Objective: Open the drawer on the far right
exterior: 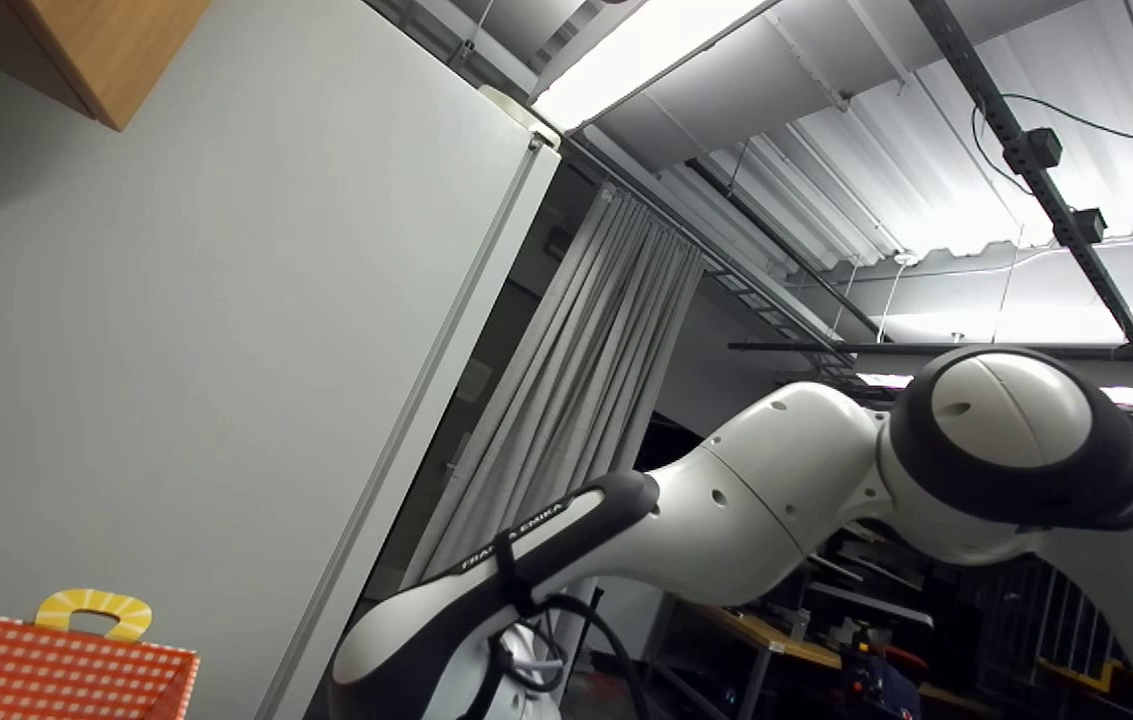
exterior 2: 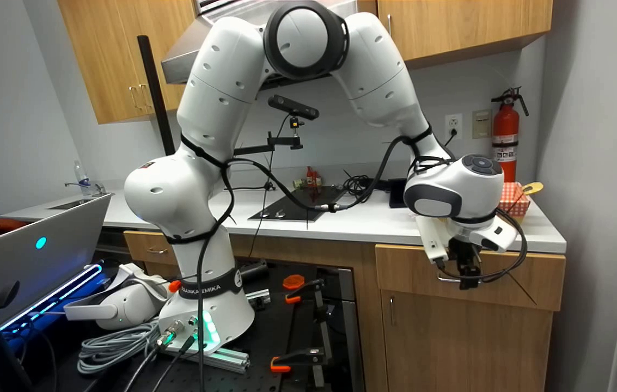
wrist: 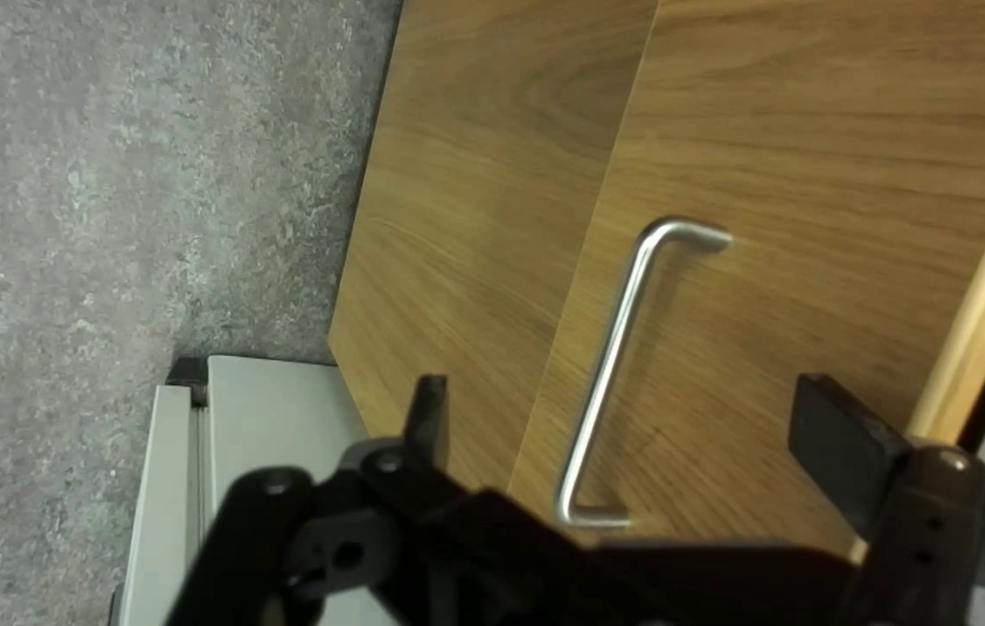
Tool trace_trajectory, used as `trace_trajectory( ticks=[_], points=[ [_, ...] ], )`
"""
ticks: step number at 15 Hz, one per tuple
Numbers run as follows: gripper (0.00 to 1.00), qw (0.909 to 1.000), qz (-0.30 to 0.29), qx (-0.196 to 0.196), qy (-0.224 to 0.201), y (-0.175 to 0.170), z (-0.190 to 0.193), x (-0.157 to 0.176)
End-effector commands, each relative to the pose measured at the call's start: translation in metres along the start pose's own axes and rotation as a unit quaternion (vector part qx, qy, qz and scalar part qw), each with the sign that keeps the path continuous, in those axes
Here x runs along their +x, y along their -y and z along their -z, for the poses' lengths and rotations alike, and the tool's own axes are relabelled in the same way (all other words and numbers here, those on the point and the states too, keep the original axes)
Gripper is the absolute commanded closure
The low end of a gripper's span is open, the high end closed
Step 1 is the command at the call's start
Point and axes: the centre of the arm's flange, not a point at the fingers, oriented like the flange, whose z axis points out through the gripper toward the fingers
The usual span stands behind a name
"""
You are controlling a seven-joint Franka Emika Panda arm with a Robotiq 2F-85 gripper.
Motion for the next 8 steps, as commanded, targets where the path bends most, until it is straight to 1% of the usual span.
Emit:
trace_trajectory(
  ticks=[1, 8],
  points=[
    [0.0, 0.9998, 0.009, -0.007, -0.017, -0.001, -0.009, 0.014],
    [0.0, 0.9997, 0.007, -0.021, -0.012, -0.014, -0.021, 0.018]
  ],
)
